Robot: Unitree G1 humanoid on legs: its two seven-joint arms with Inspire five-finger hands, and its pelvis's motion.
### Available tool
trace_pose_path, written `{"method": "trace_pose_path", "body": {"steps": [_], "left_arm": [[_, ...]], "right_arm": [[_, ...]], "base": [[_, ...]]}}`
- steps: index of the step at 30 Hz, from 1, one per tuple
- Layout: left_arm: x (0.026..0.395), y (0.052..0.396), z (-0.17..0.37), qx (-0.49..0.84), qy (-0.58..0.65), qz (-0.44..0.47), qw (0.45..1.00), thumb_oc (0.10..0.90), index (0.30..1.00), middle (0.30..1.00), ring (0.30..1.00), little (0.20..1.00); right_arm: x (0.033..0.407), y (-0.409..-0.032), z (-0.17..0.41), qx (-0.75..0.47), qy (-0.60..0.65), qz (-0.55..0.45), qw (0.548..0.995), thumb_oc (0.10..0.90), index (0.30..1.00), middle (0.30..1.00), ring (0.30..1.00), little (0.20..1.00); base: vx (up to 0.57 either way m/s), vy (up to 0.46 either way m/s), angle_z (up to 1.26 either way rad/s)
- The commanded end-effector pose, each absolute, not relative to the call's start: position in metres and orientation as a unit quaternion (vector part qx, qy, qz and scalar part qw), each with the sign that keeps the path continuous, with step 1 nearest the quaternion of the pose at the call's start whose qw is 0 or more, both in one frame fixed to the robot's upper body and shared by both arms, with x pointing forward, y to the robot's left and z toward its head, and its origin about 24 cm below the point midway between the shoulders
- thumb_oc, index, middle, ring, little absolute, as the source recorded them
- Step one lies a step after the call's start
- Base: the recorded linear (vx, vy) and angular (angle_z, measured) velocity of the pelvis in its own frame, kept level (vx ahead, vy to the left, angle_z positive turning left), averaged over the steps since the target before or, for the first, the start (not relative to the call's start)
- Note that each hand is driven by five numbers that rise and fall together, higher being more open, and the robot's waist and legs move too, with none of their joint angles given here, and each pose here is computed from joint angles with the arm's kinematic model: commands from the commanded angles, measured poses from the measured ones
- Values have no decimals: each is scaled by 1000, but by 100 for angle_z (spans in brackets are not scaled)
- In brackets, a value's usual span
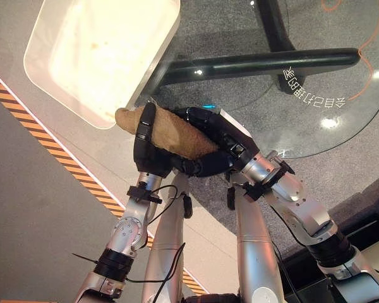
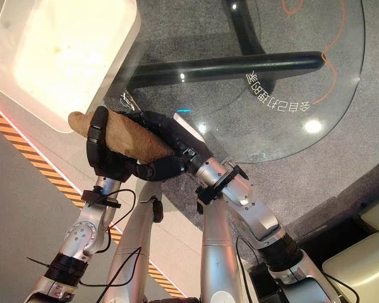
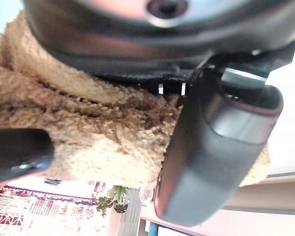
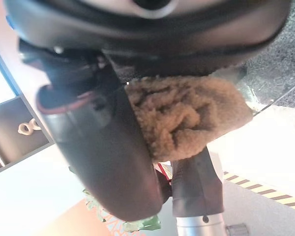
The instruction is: Wipe the table with a cloth and put it in the basket.
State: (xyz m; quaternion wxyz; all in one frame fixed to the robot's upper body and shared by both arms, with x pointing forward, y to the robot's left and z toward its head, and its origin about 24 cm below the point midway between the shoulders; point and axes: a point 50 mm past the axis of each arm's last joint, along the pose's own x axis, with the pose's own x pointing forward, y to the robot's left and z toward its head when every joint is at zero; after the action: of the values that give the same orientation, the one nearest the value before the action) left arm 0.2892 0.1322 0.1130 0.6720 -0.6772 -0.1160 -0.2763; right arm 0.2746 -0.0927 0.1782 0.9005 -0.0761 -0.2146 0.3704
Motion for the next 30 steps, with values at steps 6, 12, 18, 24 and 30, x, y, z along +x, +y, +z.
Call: {"method": "trace_pose_path", "body": {"steps": [6, 12, 18, 24, 30], "left_arm": [[261, 129, 146, -715, -224, -351, 562, 100, 300, 300, 300, 200], [260, 128, 144, -714, -226, -351, 561, 100, 300, 300, 300, 200], [260, 127, 145, -716, -228, -349, 560, 100, 300, 300, 300, 200], [259, 126, 145, -716, -229, -350, 559, 100, 300, 300, 300, 200], [259, 126, 145, -717, -230, -347, 559, 100, 300, 300, 300, 200]], "right_arm": [[226, -88, 245, 119, -423, 409, 800, 800, 900, 900, 900, 900], [224, -88, 244, 137, -429, 411, 792, 800, 900, 900, 900, 900], [221, -87, 244, 159, -437, 418, 781, 800, 900, 900, 900, 900], [219, -87, 244, 165, -442, 417, 777, 800, 900, 900, 900, 900], [218, -92, 245, 184, -453, 409, 771, 800, 900, 900, 900, 900]], "base": [[0, 0, 0], [0, 0, 0], [0, 0, 0], [0, 0, 0], [0, 0, 0]]}}
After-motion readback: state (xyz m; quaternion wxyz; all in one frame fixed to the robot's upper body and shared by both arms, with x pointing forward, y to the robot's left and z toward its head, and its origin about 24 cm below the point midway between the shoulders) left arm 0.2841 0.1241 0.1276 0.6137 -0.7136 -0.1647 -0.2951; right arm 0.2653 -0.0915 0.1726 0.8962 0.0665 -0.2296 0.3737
